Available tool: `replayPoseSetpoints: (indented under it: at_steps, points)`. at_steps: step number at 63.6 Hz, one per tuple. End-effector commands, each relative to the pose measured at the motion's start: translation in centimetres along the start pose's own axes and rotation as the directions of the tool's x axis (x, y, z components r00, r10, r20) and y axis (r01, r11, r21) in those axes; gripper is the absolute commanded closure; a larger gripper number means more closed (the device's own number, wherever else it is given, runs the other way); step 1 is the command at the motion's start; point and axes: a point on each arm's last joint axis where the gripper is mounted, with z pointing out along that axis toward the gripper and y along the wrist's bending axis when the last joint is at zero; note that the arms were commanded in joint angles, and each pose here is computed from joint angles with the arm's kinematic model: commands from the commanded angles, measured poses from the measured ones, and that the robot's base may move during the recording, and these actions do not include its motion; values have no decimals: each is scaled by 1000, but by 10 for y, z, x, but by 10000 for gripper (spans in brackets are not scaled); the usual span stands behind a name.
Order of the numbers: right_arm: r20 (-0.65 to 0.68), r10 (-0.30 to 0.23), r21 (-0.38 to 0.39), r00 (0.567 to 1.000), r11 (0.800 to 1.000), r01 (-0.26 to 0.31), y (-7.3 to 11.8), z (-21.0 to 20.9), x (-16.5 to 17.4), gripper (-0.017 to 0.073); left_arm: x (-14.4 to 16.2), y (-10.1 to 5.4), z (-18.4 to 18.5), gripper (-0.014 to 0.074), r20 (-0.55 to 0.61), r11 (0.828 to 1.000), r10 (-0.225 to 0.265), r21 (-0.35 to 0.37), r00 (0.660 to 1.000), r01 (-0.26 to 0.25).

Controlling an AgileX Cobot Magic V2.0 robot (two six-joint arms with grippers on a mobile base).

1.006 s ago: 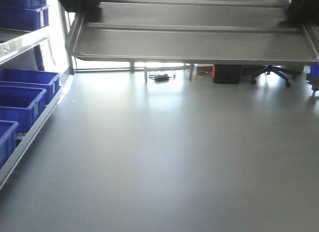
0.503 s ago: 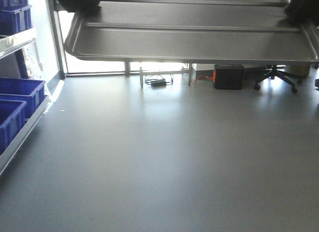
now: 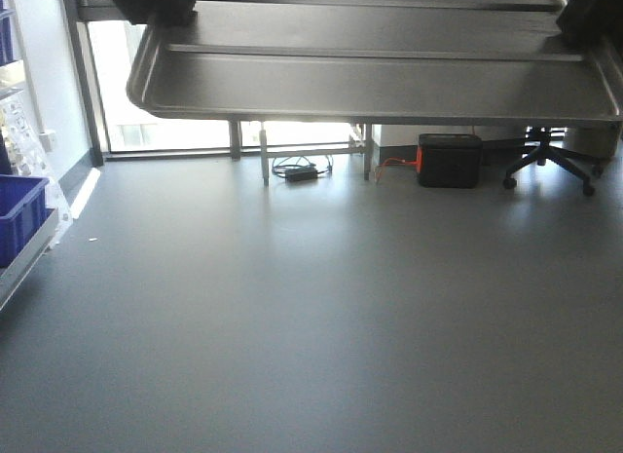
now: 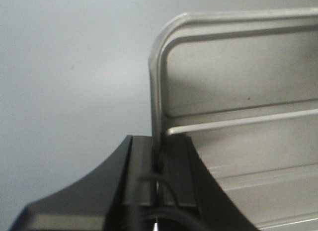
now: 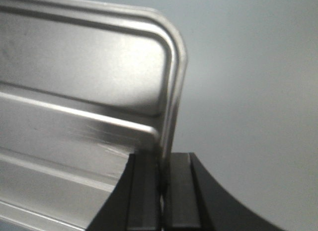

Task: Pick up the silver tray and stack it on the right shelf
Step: 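Hold the tray raised with both grippers while the base drives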

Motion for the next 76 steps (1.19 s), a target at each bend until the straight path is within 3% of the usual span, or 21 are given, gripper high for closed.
replayPoseSetpoints:
  at_steps: [1, 76]
  points:
    - [124, -30, -4, 992, 1000, 31, 1, -18, -12, 503, -7, 5, -22, 687, 80, 1000, 19, 10, 997, -20]
    - [124, -30, -4, 992, 1000, 30, 1, -18, -12, 503, -7, 5, -22, 687, 80, 1000, 19, 10, 997, -20]
